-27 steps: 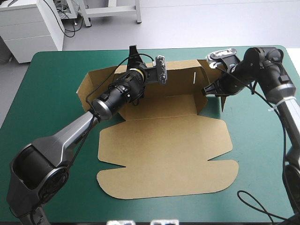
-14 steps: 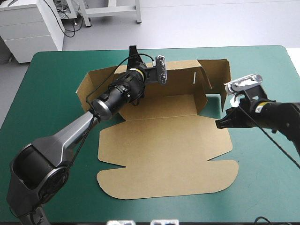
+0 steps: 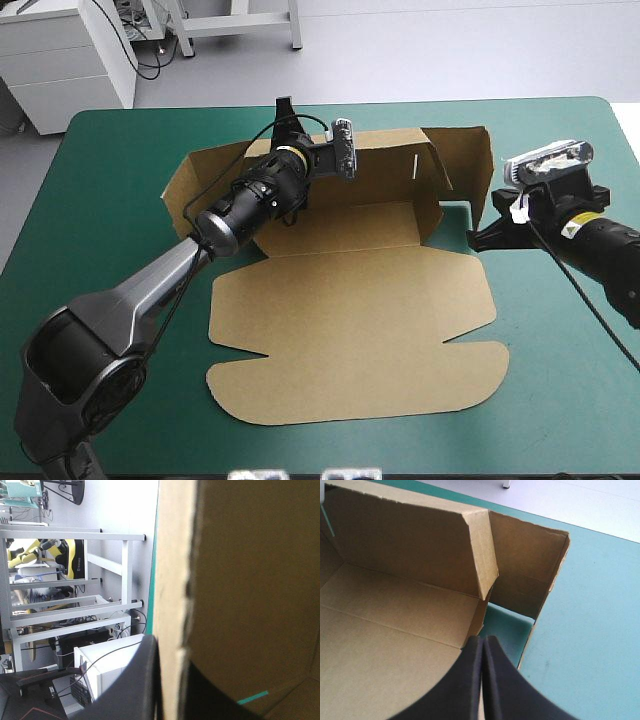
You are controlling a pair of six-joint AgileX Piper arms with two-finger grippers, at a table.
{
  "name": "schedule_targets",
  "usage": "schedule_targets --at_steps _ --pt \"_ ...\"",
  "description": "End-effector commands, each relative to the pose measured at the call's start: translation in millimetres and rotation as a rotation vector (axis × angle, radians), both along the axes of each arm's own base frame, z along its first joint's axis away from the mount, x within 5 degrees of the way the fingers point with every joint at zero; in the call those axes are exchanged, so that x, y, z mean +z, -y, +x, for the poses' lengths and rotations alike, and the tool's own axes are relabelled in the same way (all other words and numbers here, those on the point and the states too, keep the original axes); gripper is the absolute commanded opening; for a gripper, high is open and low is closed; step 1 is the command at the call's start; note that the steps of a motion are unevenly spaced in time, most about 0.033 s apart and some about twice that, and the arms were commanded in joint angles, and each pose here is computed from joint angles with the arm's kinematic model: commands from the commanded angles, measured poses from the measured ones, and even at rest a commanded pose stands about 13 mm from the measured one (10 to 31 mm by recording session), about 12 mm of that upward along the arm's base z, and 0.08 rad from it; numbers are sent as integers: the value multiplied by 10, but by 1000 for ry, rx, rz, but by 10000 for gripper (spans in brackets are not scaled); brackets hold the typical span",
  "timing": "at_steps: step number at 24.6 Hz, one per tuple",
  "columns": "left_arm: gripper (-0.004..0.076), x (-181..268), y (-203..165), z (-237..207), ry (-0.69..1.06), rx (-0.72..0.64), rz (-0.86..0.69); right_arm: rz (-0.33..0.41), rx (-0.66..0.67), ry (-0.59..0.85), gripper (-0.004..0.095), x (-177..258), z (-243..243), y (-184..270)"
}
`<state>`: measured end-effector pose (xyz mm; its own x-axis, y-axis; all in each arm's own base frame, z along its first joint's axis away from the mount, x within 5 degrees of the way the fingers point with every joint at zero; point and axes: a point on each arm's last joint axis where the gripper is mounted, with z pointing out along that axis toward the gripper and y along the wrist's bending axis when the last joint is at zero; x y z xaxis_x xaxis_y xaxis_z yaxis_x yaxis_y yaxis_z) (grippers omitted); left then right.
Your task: Fold the box
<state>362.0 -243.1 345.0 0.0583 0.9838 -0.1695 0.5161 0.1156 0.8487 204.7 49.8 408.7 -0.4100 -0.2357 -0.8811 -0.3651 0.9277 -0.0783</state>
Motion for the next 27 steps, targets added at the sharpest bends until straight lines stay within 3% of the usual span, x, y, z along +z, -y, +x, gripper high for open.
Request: schedule_targets --at_steps 1,5,8,9,11,13,16,17,20,27 --pt "-8 279 -34 -83 53 -9 -90 22 -14 107 -19 175 136 -15" --pt "-8 278 -33 -84 52 -9 -92 -5 3 90 -14 252 320 -53" --pt "-8 278 -33 -84 52 -9 -92 -4 9 89 58 392 487 -90" --pt "-8 278 -33 -84 52 -9 -92 -8 17 75 195 458 616 -119" --pt "-8 279 -32 -84 53 -11 -93 -9 22 75 350 534 758 -149" --pt "-8 279 -32 -84 53 -11 -93 -9 23 89 404 606 887 -173" --pt "-8 279 -32 -84 53 -11 -93 -5 22 89 331 615 1101 -212" --pt "-8 279 -32 -84 53 -11 -93 -1 16 85 197 599 1261 -238" --pt "-8 280 -32 -83 54 -11 -91 20 -22 57 -7 522 1498 -261" --pt "-8 279 -34 -83 53 -9 -90 33 -62 -219 -19 -162 2028 -362"
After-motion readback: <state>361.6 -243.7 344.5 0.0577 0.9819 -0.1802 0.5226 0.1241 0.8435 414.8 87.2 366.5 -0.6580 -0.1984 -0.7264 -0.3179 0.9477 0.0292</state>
